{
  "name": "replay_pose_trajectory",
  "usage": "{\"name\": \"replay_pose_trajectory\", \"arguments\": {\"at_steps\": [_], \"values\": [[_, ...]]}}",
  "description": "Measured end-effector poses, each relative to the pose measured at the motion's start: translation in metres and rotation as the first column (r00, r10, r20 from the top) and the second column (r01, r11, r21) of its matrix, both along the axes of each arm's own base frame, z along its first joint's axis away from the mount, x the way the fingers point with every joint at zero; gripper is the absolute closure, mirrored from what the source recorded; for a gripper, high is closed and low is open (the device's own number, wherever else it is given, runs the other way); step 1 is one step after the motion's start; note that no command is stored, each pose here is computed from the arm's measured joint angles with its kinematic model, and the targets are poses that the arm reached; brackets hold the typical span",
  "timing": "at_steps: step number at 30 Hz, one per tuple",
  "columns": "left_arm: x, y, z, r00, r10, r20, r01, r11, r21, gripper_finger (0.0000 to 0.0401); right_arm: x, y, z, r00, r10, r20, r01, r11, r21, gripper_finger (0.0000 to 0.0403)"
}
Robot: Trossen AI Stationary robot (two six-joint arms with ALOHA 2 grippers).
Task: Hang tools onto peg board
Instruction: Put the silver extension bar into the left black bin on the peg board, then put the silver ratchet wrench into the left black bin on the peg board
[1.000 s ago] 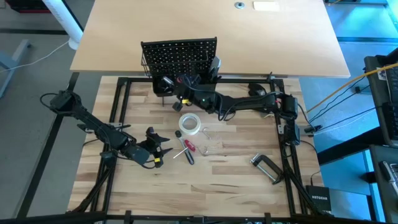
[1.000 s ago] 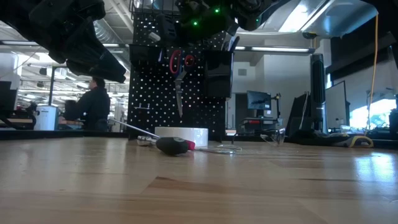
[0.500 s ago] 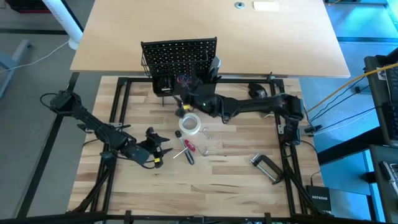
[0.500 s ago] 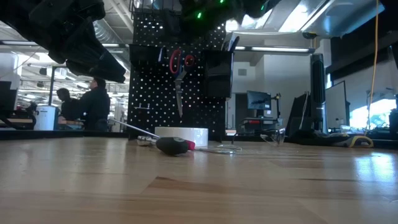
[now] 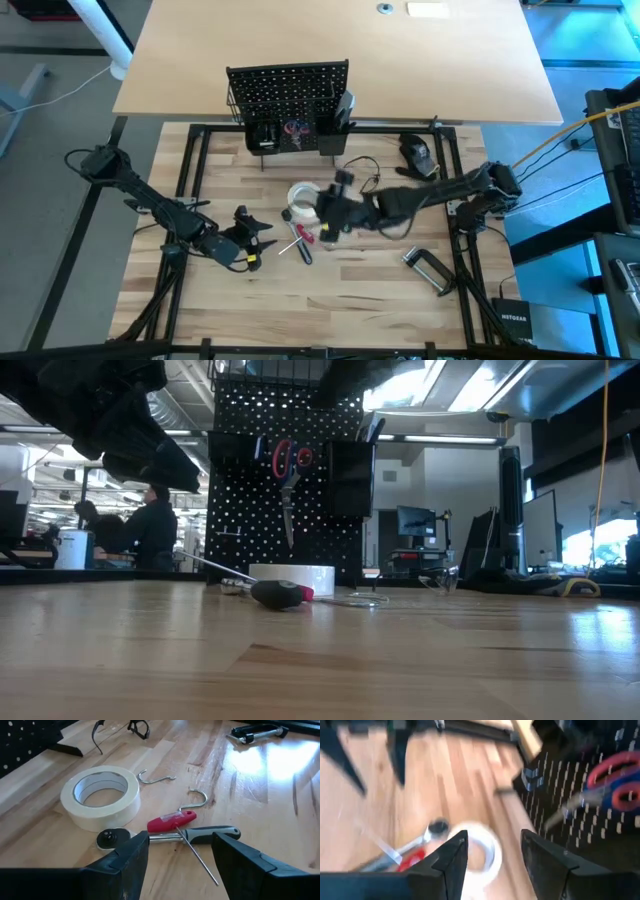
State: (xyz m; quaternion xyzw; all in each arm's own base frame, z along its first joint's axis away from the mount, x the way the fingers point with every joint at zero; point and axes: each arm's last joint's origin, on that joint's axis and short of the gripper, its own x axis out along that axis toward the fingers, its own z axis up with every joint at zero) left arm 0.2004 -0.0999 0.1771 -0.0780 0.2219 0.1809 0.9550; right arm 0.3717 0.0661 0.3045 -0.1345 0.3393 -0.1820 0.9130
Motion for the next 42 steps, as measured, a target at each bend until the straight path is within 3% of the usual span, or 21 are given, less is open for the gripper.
{"name": "replay_pose_trajectory", "arguments": {"at_steps": [4,10,15,22,26,29,34,39,42], "values": [[0.002,0.003,0.0,0.999,0.036,0.013,-0.035,0.999,-0.036,0.0196,-0.02,0.023,-0.014,0.991,-0.059,-0.121,0.058,0.998,-0.006,0.0221],[0.004,0.009,0.0,0.995,0.096,0.032,-0.092,0.991,-0.095,0.0196,-0.047,0.038,-0.051,0.961,-0.21,-0.181,0.193,0.975,-0.107,0.0221],[0.007,0.016,0.0,0.987,0.154,0.042,-0.147,0.98,-0.131,0.0196,-0.058,0.037,-0.092,0.95,-0.255,-0.182,0.251,0.967,-0.043,0.0221],[0.007,0.025,-0.004,0.982,0.187,-0.009,-0.187,0.978,-0.096,0.0196,-0.063,0.037,-0.138,0.981,-0.161,-0.107,0.172,0.98,0.102,0.0221],[0.003,0.027,-0.008,0.977,0.207,-0.047,-0.211,0.973,-0.09,0.0196,-0.057,0.039,-0.142,0.995,-0.092,-0.028,0.095,0.982,0.163,0.0221],[0.002,0.028,-0.009,0.975,0.214,-0.056,-0.218,0.972,-0.091,0.0196,-0.05,0.042,-0.138,1.0,0.02,0.01,-0.022,0.977,0.211,0.0221],[0.002,0.027,-0.009,0.977,0.204,-0.06,-0.209,0.974,-0.086,0.0196,-0.044,0.046,-0.132,0.988,0.146,0.06,-0.156,0.961,0.23,0.0221],[0.002,0.026,-0.01,0.983,0.163,-0.086,-0.172,0.98,-0.102,0.0196,-0.044,0.046,-0.134,0.986,0.162,0.04,-0.167,0.963,0.214,0.0221],[0.004,0.02,-0.009,0.994,0.054,-0.1,-0.064,0.993,-0.102,0.0196,-0.044,0.046,-0.136,0.986,0.161,0.032,-0.164,0.964,0.208,0.0221]]}}
